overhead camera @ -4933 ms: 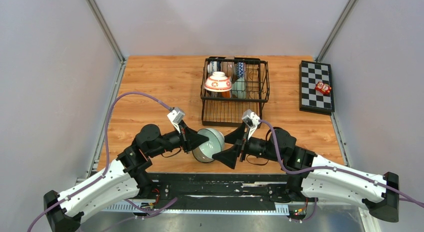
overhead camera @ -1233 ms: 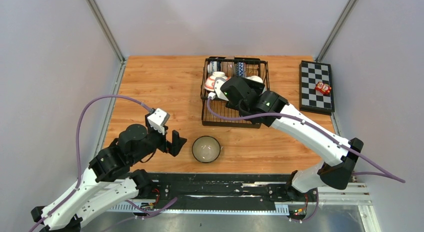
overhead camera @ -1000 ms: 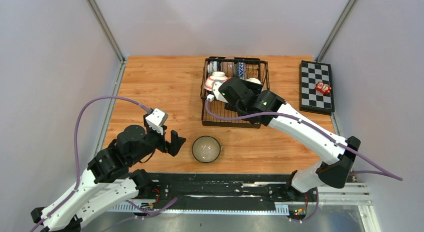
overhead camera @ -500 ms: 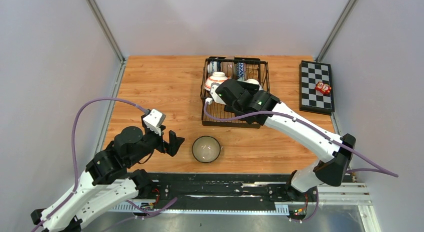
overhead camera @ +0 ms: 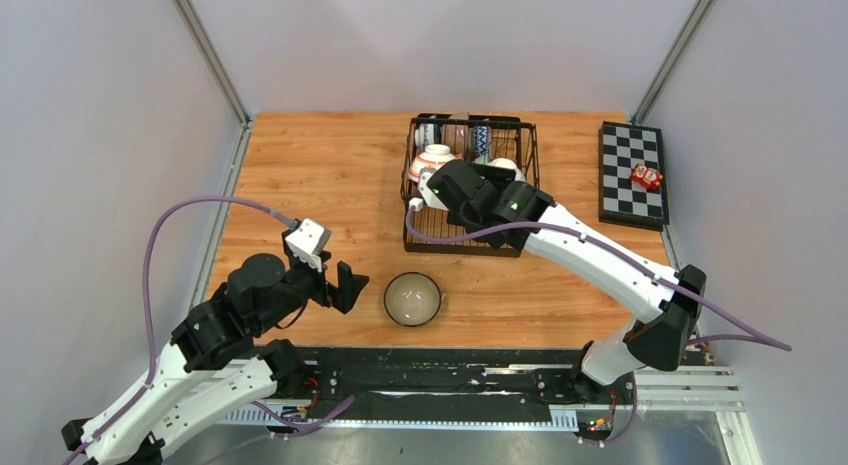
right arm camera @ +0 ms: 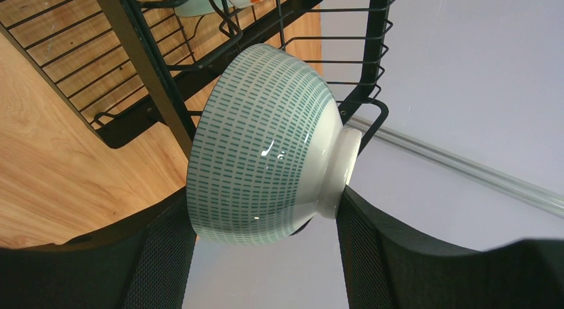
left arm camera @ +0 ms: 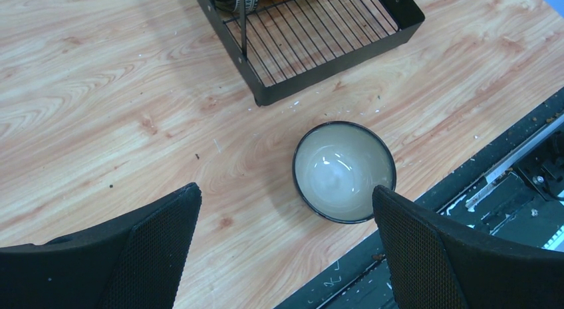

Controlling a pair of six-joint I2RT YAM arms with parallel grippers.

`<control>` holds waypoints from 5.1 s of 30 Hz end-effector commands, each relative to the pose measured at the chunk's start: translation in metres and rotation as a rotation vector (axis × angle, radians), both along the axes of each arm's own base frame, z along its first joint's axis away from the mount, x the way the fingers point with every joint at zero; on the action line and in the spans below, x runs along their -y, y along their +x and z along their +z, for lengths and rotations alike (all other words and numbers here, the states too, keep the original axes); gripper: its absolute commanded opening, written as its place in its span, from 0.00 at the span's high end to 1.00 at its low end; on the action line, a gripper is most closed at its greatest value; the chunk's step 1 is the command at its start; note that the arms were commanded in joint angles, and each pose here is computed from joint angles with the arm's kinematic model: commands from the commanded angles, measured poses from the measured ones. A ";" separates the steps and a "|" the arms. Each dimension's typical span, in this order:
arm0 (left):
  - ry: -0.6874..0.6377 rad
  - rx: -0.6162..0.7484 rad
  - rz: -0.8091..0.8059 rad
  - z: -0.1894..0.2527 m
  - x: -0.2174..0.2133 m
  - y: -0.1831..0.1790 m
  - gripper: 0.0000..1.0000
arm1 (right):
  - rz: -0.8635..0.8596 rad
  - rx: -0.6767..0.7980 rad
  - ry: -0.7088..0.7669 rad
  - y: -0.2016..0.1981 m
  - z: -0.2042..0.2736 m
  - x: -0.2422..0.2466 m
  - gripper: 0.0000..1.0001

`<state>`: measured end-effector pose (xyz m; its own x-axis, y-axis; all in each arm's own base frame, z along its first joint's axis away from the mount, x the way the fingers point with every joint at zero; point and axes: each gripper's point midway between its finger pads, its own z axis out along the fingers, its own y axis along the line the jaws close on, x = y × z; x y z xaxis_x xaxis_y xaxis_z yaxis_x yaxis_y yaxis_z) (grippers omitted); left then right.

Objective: Load the bowls into the dish rack
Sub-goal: Turn the bowl upside down on the dish rack, then pick up the bowl from the center of the board, then turn the bowl upside down on the dish rack.

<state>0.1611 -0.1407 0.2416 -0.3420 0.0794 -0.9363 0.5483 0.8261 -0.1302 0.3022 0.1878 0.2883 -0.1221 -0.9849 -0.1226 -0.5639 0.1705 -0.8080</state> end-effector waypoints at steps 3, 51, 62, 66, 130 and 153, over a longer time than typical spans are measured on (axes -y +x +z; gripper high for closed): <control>0.000 0.027 0.015 0.002 -0.003 0.003 0.00 | 0.005 -0.026 -0.037 -0.005 -0.006 0.001 0.33; 0.055 -0.232 0.166 -0.049 0.010 0.020 0.00 | -0.042 -0.009 1.028 -0.099 0.042 0.016 0.00; 0.088 -0.402 0.157 -0.107 0.041 0.025 0.03 | -0.094 -0.084 1.121 -0.122 0.002 0.033 0.02; 0.088 -0.455 0.145 -0.125 0.052 0.025 0.06 | -0.112 -0.128 1.094 -0.126 -0.025 0.031 0.02; -0.184 -0.420 0.003 -0.112 0.095 0.023 1.00 | -0.063 -0.635 1.491 -0.177 -0.098 -0.063 0.02; -0.284 -0.345 -0.031 -0.084 0.091 0.017 1.00 | -0.005 -0.676 1.394 -0.170 -0.066 -0.106 0.28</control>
<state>0.1705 -0.2217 0.1266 -0.6834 -0.0573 -0.7277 0.4363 0.7672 -0.4702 0.1315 0.2867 0.2157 -0.5543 -0.1142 -0.8245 -0.7292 0.5443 0.4148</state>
